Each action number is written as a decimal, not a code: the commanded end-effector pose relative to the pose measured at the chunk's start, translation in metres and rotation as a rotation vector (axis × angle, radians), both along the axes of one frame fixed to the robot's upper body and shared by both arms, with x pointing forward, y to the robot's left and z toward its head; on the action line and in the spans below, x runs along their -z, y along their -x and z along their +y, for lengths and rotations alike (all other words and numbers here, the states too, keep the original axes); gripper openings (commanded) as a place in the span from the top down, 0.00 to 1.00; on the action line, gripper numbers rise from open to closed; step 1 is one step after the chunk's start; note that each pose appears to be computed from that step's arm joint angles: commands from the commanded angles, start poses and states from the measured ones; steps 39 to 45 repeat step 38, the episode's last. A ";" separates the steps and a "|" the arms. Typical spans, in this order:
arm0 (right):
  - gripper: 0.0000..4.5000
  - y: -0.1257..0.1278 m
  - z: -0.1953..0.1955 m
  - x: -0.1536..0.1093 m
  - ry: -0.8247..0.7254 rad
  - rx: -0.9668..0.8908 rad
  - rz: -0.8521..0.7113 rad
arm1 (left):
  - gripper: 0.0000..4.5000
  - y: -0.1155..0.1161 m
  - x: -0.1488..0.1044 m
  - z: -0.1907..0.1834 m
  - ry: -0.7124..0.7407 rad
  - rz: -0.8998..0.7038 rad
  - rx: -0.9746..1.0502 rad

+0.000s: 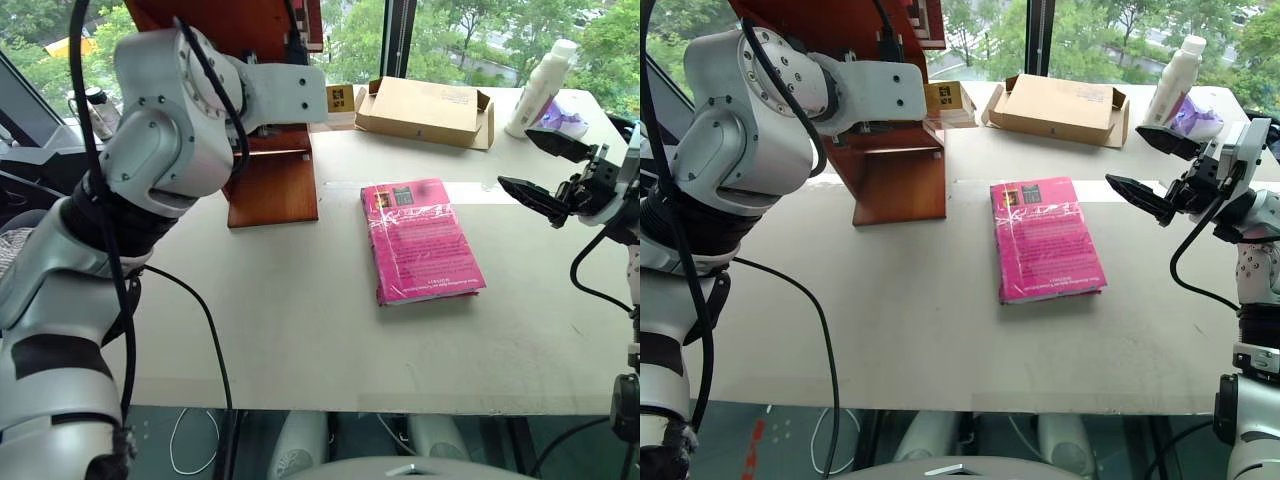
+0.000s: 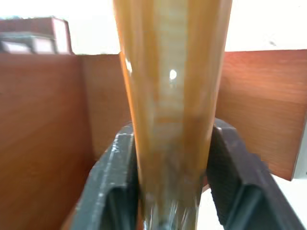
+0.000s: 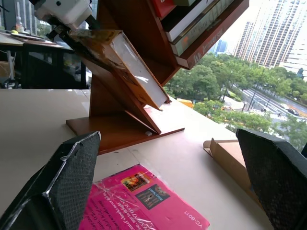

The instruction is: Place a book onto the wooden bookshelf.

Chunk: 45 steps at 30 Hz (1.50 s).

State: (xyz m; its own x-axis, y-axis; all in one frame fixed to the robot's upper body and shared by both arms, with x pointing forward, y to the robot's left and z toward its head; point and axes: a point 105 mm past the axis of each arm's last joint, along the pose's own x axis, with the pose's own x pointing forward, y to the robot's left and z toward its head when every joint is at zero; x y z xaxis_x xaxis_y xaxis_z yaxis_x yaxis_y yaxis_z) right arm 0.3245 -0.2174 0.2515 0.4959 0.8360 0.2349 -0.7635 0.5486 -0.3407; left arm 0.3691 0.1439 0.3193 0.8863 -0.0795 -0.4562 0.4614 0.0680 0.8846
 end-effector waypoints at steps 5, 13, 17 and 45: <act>0.00 0.012 -0.004 -0.014 -0.001 0.009 -0.038 | 0.33 0.046 -0.044 0.006 0.338 -0.031 0.118; 0.00 0.015 -0.012 -0.008 0.021 0.037 0.003 | 0.33 0.120 -0.025 -0.002 0.777 0.187 0.357; 0.00 0.016 -0.020 0.003 0.047 0.084 0.055 | 0.33 0.136 0.006 -0.021 1.049 0.250 0.501; 0.00 0.100 -0.122 0.076 0.263 0.477 0.419 | 0.33 0.123 0.187 0.059 1.263 0.410 0.062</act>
